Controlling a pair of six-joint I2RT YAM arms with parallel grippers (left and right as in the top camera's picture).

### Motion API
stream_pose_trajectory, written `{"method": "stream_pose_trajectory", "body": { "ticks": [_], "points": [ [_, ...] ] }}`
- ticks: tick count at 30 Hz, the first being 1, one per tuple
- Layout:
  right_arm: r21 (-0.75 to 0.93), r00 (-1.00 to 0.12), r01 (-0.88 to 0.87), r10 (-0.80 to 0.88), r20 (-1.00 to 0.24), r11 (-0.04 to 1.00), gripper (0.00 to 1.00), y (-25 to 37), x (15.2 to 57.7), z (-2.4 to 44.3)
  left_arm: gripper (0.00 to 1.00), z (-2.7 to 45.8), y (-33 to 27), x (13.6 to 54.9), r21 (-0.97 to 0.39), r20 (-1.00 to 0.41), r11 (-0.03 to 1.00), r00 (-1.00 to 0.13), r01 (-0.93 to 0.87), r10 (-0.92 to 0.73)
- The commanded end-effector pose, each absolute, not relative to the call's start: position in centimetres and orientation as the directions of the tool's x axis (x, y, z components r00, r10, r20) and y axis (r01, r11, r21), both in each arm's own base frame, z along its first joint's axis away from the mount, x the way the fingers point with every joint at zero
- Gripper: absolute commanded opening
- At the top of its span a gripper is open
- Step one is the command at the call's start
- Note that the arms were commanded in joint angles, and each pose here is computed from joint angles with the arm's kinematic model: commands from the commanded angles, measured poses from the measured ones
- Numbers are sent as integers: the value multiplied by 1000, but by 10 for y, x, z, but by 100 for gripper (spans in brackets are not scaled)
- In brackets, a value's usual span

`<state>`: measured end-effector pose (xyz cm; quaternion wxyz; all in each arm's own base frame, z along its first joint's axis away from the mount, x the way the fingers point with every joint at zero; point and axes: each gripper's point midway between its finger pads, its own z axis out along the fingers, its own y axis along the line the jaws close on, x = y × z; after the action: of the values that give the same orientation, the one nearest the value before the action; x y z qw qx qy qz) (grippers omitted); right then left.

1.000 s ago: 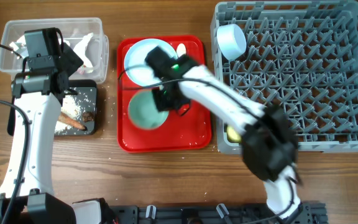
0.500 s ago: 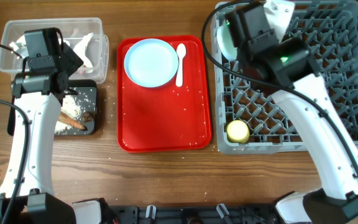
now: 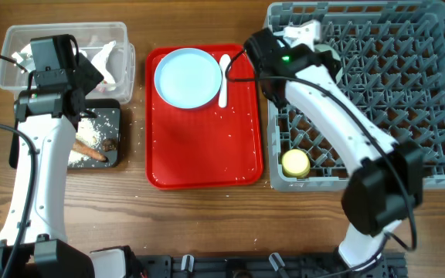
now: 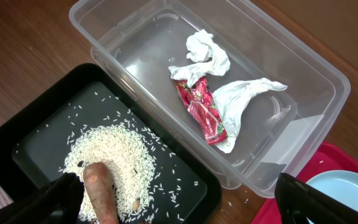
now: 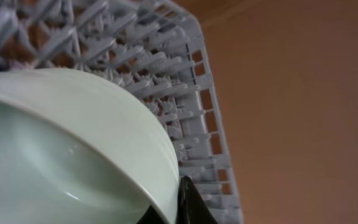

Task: Sort waste into correct bins and load items into the dishwasher rack
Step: 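Carry the mint-green bowl into the rack beside the light-blue bowl and release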

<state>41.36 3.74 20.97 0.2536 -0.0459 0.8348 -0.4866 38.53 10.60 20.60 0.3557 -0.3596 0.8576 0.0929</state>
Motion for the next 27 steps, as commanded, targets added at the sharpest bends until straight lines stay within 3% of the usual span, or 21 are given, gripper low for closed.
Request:
{"method": "stream_pose_trajectory", "body": {
  "ticks": [1, 8, 15, 22, 27],
  "points": [
    [-908, -888, 43, -401, -226, 417, 4, 38, 419, 198, 100, 215, 111, 385, -104, -695, 706, -456, -700, -555],
    [-863, -899, -22, -387, -203, 504, 4, 47, 417, 173, 100, 215, 111, 385, -104, -695, 706, -457, -700, -555],
    [-866, -899, -20, -388, -203, 499, 4, 46, 418, 174, 100, 215, 111, 385, -104, -695, 706, -457, -700, -555],
    [-926, -893, 56, -396, -213, 373, 4, 30, 422, 199, 100, 215, 111, 385, -104, -695, 706, -457, -700, -555],
    [-868, -905, -12, -374, -202, 497, 4, 38, 419, 175, 100, 215, 111, 385, -104, -695, 706, -457, -700, -555]
  ]
}}
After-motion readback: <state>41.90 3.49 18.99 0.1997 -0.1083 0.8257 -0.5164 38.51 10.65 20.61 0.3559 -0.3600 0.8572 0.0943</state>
